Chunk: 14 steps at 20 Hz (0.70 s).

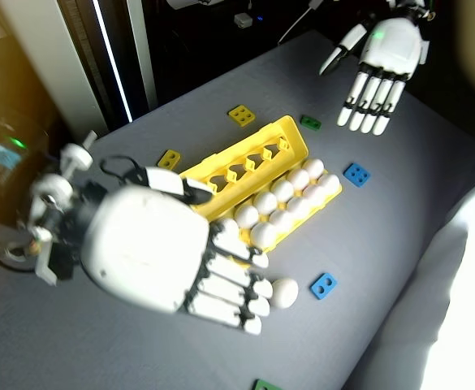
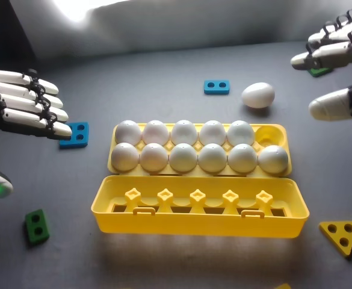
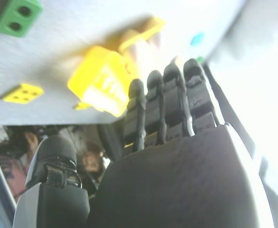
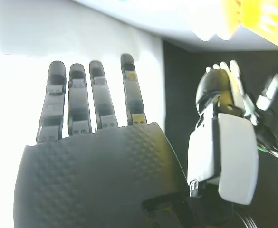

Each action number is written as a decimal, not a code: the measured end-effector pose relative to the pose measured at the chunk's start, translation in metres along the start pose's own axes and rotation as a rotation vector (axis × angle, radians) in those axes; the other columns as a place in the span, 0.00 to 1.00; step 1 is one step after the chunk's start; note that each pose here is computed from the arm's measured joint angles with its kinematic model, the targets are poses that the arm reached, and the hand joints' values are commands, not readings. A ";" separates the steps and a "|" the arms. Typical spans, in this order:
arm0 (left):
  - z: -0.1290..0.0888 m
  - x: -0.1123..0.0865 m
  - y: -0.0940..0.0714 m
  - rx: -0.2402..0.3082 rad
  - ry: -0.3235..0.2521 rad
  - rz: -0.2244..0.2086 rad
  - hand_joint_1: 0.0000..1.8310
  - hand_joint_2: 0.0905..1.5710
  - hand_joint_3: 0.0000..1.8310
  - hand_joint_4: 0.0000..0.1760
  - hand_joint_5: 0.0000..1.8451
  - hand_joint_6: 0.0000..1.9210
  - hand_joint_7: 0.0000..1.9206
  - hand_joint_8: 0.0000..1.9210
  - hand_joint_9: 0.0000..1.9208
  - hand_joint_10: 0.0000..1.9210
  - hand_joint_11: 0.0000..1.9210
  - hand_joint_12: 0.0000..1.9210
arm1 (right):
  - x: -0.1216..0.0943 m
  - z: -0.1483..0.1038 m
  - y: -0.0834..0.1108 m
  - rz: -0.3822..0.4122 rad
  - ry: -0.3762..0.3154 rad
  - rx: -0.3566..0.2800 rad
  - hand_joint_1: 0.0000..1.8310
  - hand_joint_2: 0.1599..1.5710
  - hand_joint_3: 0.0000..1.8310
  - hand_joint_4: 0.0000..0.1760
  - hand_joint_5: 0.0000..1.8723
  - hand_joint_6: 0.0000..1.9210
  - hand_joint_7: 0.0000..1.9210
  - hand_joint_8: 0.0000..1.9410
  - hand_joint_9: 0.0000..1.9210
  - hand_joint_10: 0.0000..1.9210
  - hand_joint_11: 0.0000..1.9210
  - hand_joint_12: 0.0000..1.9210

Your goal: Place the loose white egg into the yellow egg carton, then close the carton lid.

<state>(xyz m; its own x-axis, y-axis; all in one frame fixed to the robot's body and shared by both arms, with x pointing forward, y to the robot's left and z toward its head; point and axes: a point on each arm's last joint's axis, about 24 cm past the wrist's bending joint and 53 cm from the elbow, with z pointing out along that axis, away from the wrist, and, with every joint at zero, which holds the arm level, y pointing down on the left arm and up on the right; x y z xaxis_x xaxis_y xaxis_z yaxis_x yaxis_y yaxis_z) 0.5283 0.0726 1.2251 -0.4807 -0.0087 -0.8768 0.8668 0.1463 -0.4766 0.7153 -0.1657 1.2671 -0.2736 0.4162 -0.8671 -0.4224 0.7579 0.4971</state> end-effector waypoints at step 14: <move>-0.002 0.078 -0.023 0.128 0.240 -0.061 0.00 0.76 0.00 0.00 0.11 0.00 0.10 0.00 0.07 0.00 0.00 0.09 | -0.007 0.082 -0.027 -0.007 -0.035 0.058 0.27 0.39 0.00 0.95 0.18 0.01 0.00 0.00 0.00 0.00 0.00 0.00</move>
<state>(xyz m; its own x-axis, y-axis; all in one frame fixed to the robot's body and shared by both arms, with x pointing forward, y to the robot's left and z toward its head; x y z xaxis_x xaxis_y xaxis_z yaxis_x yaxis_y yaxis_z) 0.4701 0.0702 1.1678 -0.5365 0.2236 -0.8138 0.8379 0.0265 -0.5451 0.8000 -0.1480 1.2572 -0.2398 0.4274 -0.8717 -0.3734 0.7882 0.4892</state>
